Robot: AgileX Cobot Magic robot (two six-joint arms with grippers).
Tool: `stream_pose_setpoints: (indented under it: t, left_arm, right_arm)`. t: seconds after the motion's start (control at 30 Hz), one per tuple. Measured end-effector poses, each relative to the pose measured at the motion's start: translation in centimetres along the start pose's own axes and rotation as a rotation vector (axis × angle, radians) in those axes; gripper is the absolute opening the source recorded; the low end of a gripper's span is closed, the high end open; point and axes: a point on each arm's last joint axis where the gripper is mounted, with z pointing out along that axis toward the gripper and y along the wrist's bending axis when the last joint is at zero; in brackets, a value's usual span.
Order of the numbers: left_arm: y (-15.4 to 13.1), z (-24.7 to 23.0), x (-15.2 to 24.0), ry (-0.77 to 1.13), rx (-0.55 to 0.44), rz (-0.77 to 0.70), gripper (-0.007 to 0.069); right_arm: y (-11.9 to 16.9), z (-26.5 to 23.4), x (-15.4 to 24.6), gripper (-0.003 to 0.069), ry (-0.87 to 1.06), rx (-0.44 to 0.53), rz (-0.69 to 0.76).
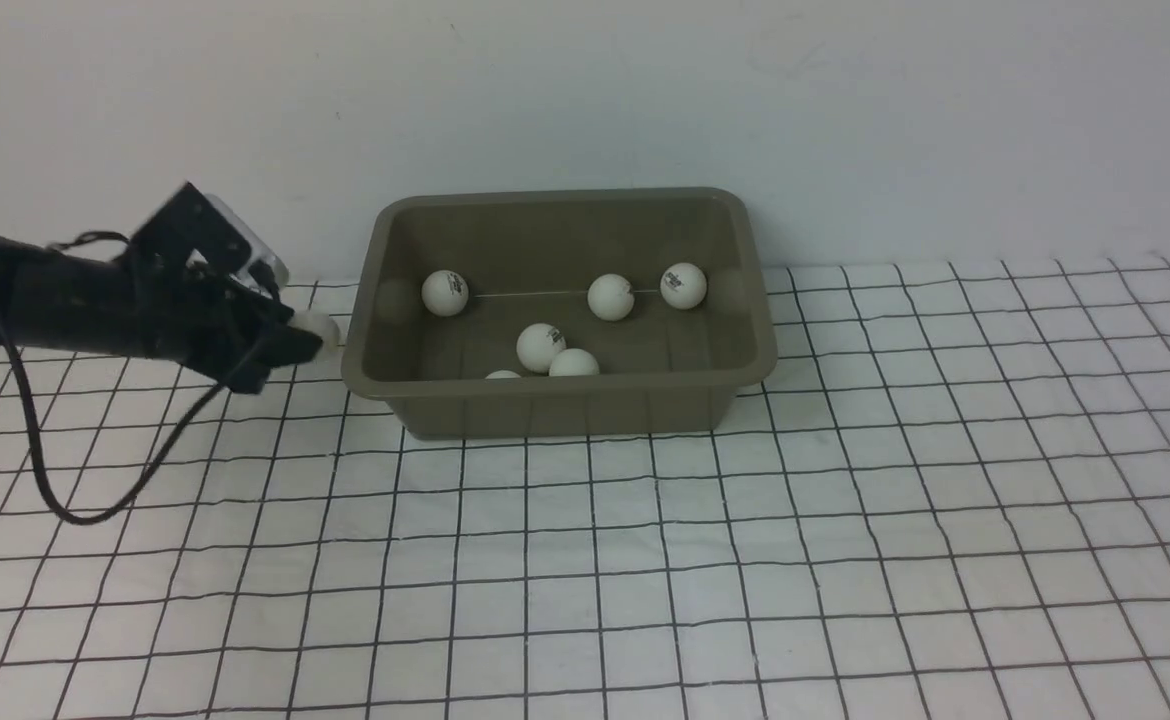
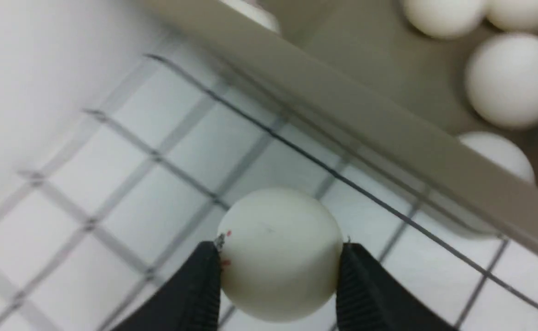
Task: Put the table tennis balls into the box on the white checkered tablecloth.
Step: 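Reach for and grasp a ping pong ball on the table beside the basket, then drop the ball into the bin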
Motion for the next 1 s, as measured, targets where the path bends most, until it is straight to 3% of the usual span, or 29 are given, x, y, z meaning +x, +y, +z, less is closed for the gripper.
stream_pose_setpoints:
  t: [0.07, 0.2, 0.3, 0.43, 0.57, 0.7, 0.83, 1.0]
  left_arm:
    - [0.1, -2.2, -1.4, -0.04, -0.012, -0.034, 0.029]
    - [-1.2, -2.9, -3.2, -0.128, 0.081, -0.016, 0.029]
    - [-3.4, -1.4, -5.1, -0.219, 0.161, 0.048, 0.029]
    - [-5.6, 0.8, -6.4, -0.215, 0.184, 0.13, 0.029]
    - [-7.6, 3.5, -6.8, -0.097, 0.109, 0.262, 0.0292]
    - [-7.2, 3.3, -7.0, -0.053, 0.031, 0.215, 0.0399]
    - [-6.3, -0.1, -9.1, -0.085, -0.082, 0.091, 0.0487]
    - [-7.2, -6.4, -12.9, -0.145, -0.203, 0.131, 0.0477]
  right_arm:
    - [0.0, 0.0, 0.0, 0.0388, 0.0, 0.0, 0.0]
    - [0.0, 0.0, 0.0, 0.0388, 0.001, 0.0, 0.001]
    - [0.0, 0.0, 0.0, 0.0388, 0.001, 0.0, 0.001]
    - [0.0, 0.0, 0.0, 0.0388, 0.001, 0.0, 0.001]
    - [0.0, 0.0, 0.0, 0.0388, 0.001, 0.0, 0.001]
    - [0.0, 0.0, 0.0, 0.0388, 0.001, 0.0, 0.001]
    - [0.0, 0.0, -0.1, 0.0388, -0.007, 0.001, 0.001]
    - [-0.2, -0.2, -0.6, 0.0388, -0.032, 0.011, -0.011]
